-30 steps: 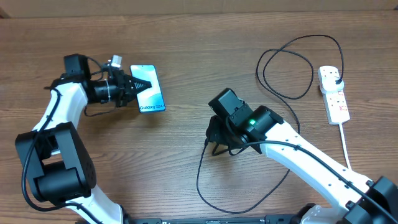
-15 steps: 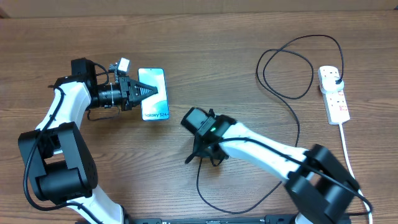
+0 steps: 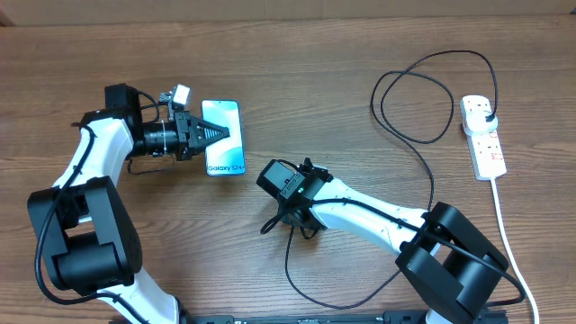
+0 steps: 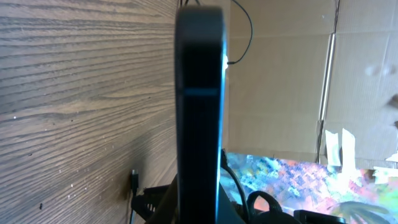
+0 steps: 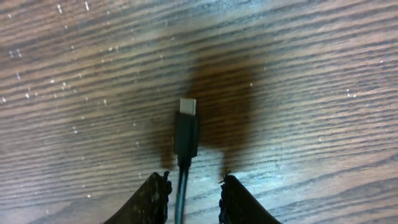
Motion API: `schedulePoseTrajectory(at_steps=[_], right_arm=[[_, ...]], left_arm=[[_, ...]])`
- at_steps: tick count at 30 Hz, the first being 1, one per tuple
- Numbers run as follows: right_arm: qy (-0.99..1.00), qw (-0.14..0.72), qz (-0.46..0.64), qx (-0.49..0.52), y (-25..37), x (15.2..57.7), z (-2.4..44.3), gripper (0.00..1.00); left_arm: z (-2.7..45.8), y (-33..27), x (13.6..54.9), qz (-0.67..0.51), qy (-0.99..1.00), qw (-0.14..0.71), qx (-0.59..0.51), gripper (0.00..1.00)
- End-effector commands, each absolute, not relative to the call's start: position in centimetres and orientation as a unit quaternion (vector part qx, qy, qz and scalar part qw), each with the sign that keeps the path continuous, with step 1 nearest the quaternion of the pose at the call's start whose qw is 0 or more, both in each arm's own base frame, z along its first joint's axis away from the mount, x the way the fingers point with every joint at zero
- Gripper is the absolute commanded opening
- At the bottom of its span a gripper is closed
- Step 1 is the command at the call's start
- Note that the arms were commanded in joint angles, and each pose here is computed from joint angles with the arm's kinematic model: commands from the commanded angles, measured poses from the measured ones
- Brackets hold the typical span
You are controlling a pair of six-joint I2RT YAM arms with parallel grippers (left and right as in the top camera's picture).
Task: Plug charger to phone and switch on socket
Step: 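Lower the right gripper over the black cable's USB-C end and grasp it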
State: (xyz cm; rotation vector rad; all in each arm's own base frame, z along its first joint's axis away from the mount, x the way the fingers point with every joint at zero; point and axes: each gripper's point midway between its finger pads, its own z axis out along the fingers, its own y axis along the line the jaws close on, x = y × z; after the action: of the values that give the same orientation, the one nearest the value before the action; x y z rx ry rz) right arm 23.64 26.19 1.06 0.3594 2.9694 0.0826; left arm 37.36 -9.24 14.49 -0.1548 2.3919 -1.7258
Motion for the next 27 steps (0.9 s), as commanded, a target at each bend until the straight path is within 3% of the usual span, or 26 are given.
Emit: schedulePoseTrajectory(at_steps=[1, 27], right_arm=[[0.986, 0.093, 0.026, 0.136, 25.9, 24.4, 1.0, 0.3], [0.985, 0.104, 0.01, 0.138, 24.9, 24.3, 0.1, 0.23]], left_arm=[[15.3, -9.9, 37.5, -0.591, 0.799, 0.103, -0.031, 0.04], [15.3, -9.9, 37.5, -0.592, 0.799, 0.101, -0.033, 0.04]])
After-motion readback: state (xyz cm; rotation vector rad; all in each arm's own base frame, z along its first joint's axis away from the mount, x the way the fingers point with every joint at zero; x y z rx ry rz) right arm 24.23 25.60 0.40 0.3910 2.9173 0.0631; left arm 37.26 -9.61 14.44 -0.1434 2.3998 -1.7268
